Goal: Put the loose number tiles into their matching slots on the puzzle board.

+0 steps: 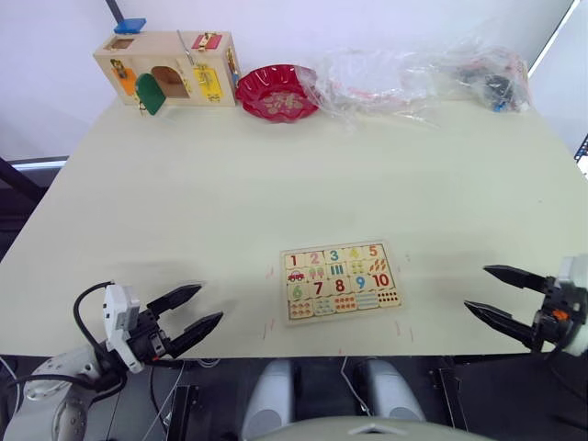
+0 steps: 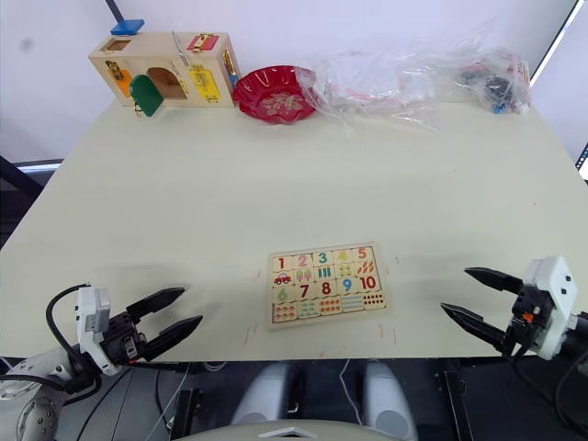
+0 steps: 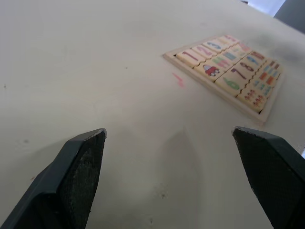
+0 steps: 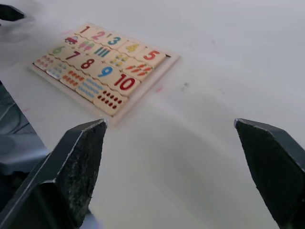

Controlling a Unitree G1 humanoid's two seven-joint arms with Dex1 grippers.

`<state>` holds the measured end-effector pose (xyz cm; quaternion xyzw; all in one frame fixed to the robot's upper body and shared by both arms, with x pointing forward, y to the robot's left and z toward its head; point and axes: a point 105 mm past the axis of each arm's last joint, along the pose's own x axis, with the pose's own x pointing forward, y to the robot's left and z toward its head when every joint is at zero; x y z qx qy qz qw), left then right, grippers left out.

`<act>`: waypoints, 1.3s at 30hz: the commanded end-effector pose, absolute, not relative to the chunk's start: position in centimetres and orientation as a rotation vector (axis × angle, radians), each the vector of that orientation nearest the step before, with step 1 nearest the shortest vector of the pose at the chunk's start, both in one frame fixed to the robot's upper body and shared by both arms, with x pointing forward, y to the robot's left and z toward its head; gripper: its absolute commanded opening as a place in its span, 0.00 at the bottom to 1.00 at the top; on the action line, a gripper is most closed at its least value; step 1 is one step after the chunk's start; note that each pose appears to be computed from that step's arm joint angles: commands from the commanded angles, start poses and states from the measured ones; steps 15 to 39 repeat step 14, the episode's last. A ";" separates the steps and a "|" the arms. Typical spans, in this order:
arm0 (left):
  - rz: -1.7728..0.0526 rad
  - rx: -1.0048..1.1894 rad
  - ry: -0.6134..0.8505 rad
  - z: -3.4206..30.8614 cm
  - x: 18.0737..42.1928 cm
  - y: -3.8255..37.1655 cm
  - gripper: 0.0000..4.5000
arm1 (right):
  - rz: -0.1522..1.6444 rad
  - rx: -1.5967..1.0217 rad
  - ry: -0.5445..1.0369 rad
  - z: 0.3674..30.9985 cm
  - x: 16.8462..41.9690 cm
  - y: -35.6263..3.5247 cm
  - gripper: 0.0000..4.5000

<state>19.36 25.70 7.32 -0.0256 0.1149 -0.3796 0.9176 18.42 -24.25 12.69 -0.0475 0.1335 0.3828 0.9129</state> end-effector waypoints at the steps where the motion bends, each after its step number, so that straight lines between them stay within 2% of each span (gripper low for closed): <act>1: -0.749 -0.025 0.229 7.9 19.5 26.5 1.00 | 0.763 -0.142 0.218 13.8 18.1 -24.6 0.99; 14: -0.736 -0.008 0.212 8.3 20.3 26.8 1.00 | 0.769 -0.138 0.230 13.0 17.9 -24.6 0.99; 39: -0.736 -0.008 0.212 8.3 20.3 26.8 1.00 | 0.769 -0.138 0.230 13.0 17.9 -24.6 0.99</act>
